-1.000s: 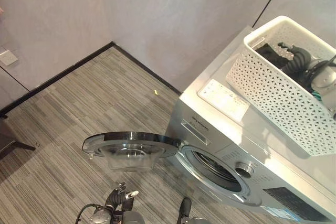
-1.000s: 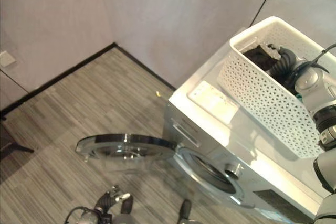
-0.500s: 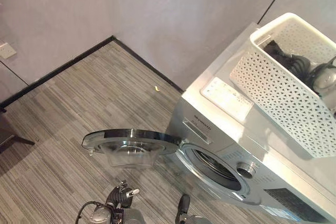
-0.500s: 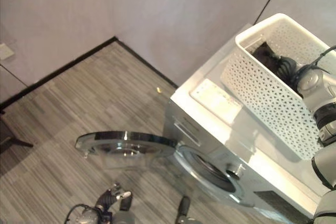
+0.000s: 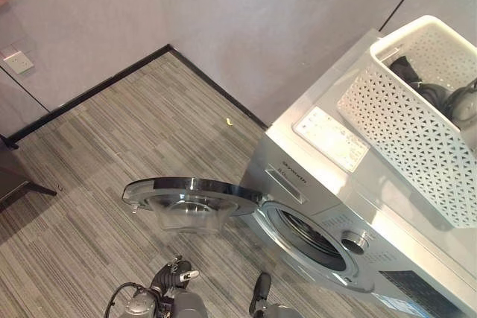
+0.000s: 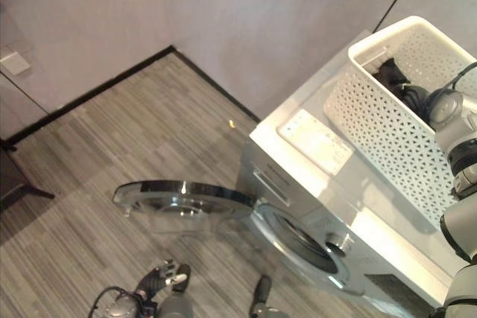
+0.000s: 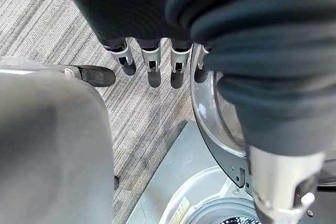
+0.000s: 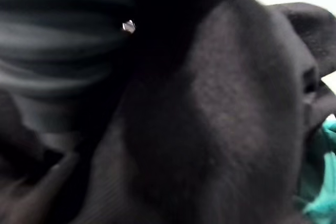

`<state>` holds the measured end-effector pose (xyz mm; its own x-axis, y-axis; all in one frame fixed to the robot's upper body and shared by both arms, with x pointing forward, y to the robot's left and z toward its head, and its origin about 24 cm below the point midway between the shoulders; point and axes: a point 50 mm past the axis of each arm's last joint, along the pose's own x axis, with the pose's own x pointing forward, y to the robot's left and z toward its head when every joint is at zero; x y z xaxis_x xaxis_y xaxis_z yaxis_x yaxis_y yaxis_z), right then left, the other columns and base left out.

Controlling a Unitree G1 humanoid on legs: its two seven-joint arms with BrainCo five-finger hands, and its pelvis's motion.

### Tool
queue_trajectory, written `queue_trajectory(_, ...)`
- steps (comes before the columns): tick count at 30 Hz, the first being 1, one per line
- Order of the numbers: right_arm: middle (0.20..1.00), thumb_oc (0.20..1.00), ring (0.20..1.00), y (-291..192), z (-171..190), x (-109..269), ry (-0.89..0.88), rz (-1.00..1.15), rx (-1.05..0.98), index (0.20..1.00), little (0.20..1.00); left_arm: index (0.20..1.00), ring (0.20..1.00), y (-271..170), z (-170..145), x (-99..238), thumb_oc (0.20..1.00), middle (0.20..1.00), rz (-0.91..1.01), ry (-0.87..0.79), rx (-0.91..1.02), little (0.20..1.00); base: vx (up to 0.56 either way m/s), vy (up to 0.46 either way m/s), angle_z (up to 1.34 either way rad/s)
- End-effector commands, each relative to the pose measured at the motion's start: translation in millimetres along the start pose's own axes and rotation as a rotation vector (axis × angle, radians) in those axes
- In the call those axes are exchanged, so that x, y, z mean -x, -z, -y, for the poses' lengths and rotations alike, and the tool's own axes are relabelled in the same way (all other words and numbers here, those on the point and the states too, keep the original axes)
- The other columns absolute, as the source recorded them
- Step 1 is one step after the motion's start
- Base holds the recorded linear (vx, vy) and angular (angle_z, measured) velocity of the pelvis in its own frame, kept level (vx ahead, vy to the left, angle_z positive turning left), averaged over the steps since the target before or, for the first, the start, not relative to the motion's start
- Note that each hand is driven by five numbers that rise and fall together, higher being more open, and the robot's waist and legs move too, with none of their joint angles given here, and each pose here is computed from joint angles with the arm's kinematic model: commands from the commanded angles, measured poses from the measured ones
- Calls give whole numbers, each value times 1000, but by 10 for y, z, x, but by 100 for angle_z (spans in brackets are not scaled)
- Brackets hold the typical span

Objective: Grab the laundry basket,head to the washer,open it,put in the laundry and shut it.

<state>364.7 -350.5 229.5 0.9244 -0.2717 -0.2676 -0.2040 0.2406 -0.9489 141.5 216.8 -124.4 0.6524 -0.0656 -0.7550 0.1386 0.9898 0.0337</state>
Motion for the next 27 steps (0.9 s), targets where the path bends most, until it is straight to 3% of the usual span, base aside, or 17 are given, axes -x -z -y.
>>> queue_trajectory(1, 200, 200, 200, 167, 64, 27, 33, -96, 43, 200, 200, 1000, 1000, -103, 95, -59, 1000, 1000, 18, 61, -83, 1000, 0, 0, 0)
queue_trajectory(7, 200, 200, 200, 207, 273, 84, 168, -83, -136, 200, 200, 1000, 1000, -100, 78, -74, 1000, 1000, 9, 38, -81, 1000, 5, 3, 0)
queue_trajectory(15, 200, 200, 200, -81, 1008, 413, 582, 171, -440, 200, 200, 1000, 1000, -5, 14, -82, 1000, 1000, -32, -45, -28, 1000, 27, 50, -1)
queue_trajectory(21, 200, 200, 200, -158, 1294, 736, 817, 298, -459, 200, 200, 1000, 1000, 54, 19, -62, 1000, 1000, -46, -69, -3, 1000, 23, 45, -1)
queue_trajectory(27, 200, 200, 200, 17, 1318, 1031, 1036, 254, -290, 200, 200, 1000, 1000, 69, 31, -35, 1000, 1000, -40, -71, -25, 1000, 4, 64, 2)
